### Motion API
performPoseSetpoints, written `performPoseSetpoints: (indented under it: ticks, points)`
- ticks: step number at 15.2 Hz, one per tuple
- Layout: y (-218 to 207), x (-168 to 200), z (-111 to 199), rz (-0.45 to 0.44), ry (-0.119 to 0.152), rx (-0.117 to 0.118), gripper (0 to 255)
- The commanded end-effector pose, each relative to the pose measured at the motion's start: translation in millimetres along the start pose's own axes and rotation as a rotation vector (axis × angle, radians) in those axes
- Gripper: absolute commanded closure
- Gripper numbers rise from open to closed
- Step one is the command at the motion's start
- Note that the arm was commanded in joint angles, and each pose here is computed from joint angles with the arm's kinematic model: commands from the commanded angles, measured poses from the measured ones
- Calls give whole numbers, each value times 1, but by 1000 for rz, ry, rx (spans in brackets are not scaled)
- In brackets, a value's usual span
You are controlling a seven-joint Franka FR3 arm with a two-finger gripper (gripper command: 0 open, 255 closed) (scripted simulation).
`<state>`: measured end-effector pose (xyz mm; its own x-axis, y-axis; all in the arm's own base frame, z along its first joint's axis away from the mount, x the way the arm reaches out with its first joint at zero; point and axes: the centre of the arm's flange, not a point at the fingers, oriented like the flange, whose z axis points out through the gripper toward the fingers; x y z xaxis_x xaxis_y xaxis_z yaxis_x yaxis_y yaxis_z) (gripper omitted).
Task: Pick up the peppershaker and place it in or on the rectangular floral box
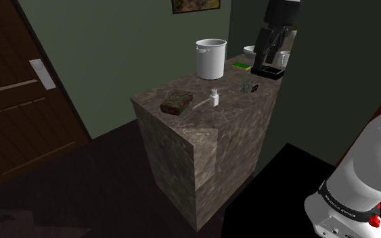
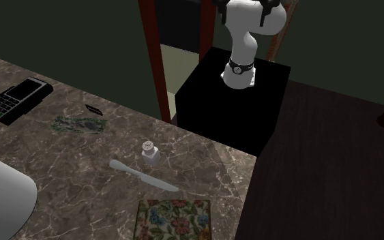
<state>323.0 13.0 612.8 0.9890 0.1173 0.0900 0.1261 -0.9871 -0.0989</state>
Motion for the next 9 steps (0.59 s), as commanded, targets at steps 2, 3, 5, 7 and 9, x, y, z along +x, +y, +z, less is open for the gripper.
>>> performPoseSetpoints:
  ticks: [2,3,5,7,9]
  points:
    - [5,7,9,2,4,-3,0]
    - [11,14,18,4,9,-7,0]
    - [21,28,36,9,18,-13,0]
    - [32,43,53,13,27,-20,0]
    - [43,57,71,17,35,-26,0]
